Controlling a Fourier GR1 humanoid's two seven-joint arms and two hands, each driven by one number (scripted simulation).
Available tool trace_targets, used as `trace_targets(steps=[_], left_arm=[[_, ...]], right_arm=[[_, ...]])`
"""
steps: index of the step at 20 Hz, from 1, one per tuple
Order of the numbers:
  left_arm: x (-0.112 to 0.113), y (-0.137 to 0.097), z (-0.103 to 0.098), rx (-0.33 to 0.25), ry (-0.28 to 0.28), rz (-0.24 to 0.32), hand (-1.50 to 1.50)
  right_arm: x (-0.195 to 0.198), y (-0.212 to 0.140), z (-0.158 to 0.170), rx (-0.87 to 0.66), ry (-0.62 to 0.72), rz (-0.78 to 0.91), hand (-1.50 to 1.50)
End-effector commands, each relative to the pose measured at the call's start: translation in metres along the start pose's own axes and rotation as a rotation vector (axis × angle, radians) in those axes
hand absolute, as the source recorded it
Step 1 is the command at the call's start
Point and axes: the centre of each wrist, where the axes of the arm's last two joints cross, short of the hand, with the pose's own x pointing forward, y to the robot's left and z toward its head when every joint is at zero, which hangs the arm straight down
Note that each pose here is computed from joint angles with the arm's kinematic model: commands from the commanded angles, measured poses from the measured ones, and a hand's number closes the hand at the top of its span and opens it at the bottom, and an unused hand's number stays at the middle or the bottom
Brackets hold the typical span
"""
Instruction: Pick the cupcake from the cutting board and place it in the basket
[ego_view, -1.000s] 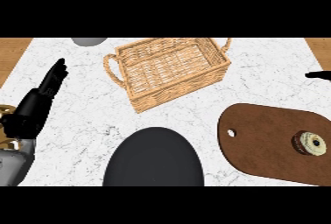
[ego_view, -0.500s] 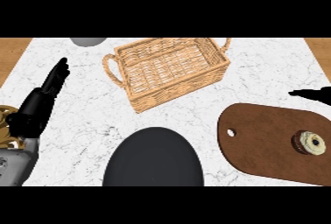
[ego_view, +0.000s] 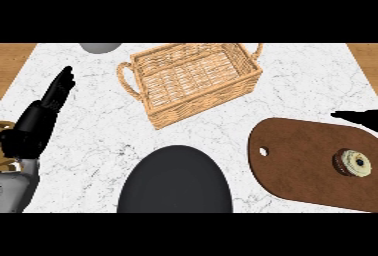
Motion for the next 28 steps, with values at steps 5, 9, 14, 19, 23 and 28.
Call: trace_targets(steps=[5,9,14,19,23,28], left_arm=[[0.007,0.001,-0.007,0.005,-0.013,0.005,0.0],[0.01,-0.019,0.008,-0.006,0.001,0.018,0.0],[0.001,-0.003,-0.005,0.003,-0.006,0.004,0.0],[-0.004,0.002,0.007,-0.006,-0.001,-0.007,0.0],[-0.005,-0.012,0.002,0.008,-0.008,-0.004,0.0],[0.0,-0.014,0.018,0.004,0.009,0.006,0.0]], right_arm=[[-0.008,0.034,-0.013,-0.022,-0.011,0.025,-1.5],[0.005,0.028,-0.024,-0.05,-0.015,-0.008,-1.5],[-0.008,0.046,-0.029,-0.041,-0.018,-0.021,-1.5],[-0.007,0.055,-0.031,-0.032,-0.02,-0.016,-1.5],[-0.024,0.057,-0.038,-0.026,0.014,-0.024,-1.5],[-0.018,0.066,-0.047,-0.014,0.035,-0.036,-1.5]])
